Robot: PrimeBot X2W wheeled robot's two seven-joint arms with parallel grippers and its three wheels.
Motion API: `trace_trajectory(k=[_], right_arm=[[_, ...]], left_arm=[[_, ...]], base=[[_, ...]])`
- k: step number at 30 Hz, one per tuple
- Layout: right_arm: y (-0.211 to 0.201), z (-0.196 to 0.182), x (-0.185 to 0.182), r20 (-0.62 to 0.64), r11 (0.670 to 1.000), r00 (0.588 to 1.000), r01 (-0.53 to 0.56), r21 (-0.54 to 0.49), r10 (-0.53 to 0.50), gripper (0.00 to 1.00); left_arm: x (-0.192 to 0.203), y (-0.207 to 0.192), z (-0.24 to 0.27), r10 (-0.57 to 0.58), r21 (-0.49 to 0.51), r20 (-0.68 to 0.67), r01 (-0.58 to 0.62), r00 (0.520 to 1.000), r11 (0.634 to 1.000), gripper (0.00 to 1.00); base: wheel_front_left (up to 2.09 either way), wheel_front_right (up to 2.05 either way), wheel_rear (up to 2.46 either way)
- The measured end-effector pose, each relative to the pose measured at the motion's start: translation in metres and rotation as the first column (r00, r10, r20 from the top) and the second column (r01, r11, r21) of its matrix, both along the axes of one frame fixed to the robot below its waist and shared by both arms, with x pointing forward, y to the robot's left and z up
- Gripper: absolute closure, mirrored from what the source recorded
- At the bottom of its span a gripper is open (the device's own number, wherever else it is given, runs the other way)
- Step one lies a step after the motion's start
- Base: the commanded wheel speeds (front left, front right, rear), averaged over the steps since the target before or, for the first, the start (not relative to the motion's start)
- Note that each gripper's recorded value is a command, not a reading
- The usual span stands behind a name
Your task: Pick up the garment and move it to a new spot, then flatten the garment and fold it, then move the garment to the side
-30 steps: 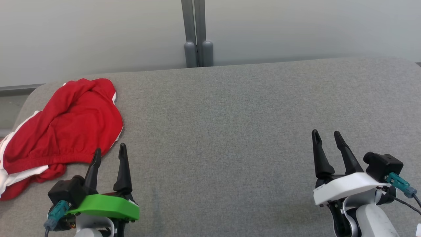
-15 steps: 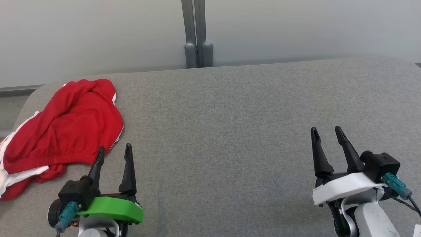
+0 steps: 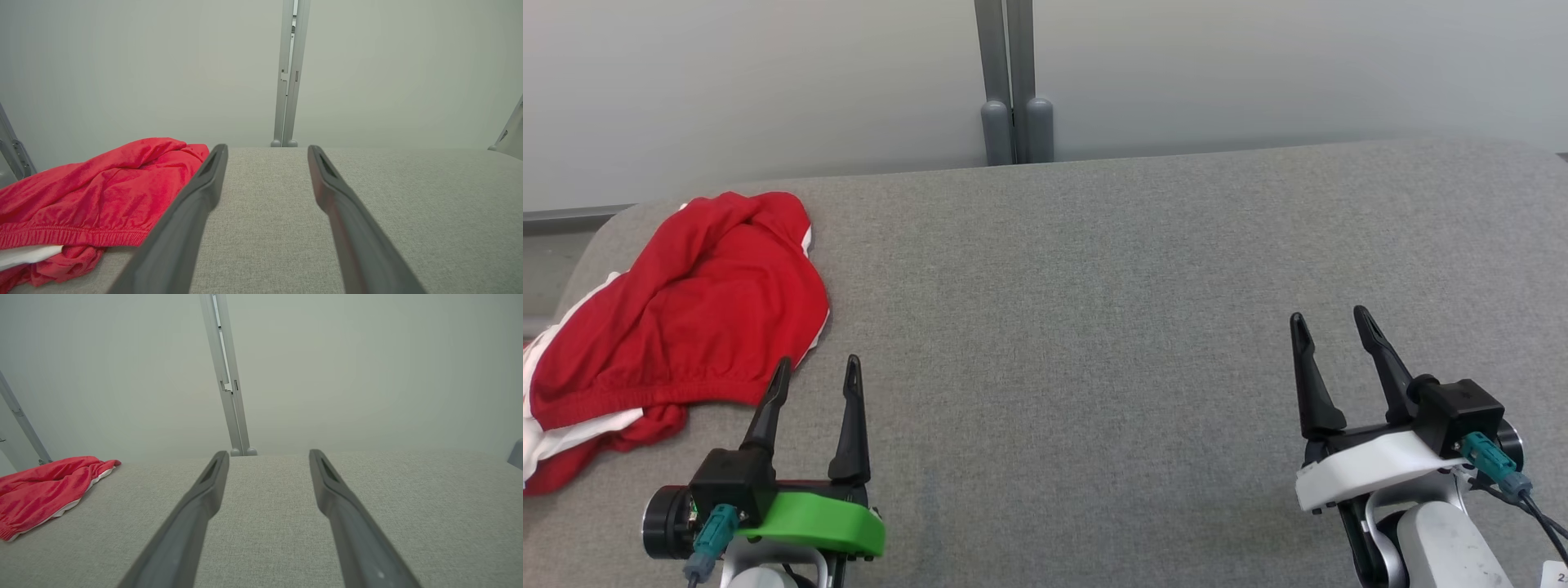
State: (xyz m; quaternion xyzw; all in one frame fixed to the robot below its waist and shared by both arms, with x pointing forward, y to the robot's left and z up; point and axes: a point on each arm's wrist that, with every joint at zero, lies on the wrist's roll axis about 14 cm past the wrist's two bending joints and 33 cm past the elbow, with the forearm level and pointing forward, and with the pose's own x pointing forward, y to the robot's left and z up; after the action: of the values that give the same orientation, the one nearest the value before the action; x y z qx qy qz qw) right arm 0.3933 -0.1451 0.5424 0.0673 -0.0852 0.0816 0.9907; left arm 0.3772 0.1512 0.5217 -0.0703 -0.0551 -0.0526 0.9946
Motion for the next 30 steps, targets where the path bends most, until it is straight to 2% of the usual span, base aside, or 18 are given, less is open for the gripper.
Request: trace_trajectory(k=[14,30], right_arm=[[0.0067,0.0030,0.0016,0.032,0.997,0.999,-0.015,-0.082,0.017,0.00],[0.0086,0.0002,0.0034,0.023,0.997,0.999,-0.021,-0.078,0.023,0.00]], left_arm=[[-0.0004,-0.0043,0.0027,-0.012,0.081,0.029,0.009,1.000,0.997,0.00],[0.0006,-0.0034,-0.0007,-0.008,0.083,0.019,0.006,1.000,0.997,0.00]], base=[[0.00,0.00,0.00],[0.00,0.00,0.00]])
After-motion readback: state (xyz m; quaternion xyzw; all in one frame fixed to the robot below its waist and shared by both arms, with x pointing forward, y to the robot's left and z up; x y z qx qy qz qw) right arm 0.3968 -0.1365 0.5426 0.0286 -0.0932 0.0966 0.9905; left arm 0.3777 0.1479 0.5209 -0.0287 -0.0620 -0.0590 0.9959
